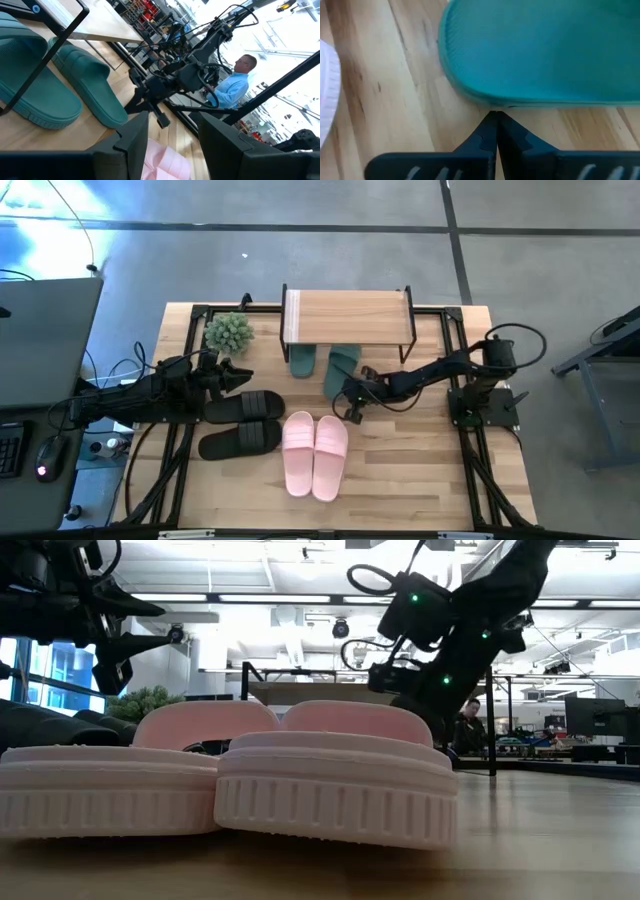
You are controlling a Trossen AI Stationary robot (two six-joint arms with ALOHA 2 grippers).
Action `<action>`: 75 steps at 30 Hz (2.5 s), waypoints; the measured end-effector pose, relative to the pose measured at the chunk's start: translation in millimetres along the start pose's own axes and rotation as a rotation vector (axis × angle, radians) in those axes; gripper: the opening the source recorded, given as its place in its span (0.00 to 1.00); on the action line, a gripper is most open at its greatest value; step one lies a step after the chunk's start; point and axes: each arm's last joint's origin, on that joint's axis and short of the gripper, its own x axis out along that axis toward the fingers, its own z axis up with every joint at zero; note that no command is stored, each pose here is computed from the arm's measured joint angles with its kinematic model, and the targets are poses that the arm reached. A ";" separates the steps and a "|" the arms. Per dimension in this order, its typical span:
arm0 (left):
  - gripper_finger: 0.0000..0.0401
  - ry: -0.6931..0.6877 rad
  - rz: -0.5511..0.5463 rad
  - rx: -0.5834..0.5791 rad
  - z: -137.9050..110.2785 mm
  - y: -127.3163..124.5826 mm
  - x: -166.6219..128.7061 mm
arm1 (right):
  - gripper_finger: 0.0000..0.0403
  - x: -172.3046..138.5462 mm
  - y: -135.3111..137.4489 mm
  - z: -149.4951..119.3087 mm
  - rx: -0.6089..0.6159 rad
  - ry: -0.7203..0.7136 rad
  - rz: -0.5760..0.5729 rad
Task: Pick and place slides into the shelf
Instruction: Put the green slides under the shelf
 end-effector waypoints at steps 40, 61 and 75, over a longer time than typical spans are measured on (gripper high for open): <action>0.40 0.000 0.000 0.000 0.0 0.0 0.0 | 0.00 3.2 -38.3 -1.5 0.062 -0.009 -0.451; 0.40 0.000 0.000 0.018 0.0 0.0 0.0 | 0.00 18.2 -53.7 -1.6 0.231 -0.200 -0.327; 0.40 0.001 0.000 0.018 0.0 0.0 0.0 | 0.00 19.1 -65.2 9.0 0.210 -0.265 -0.294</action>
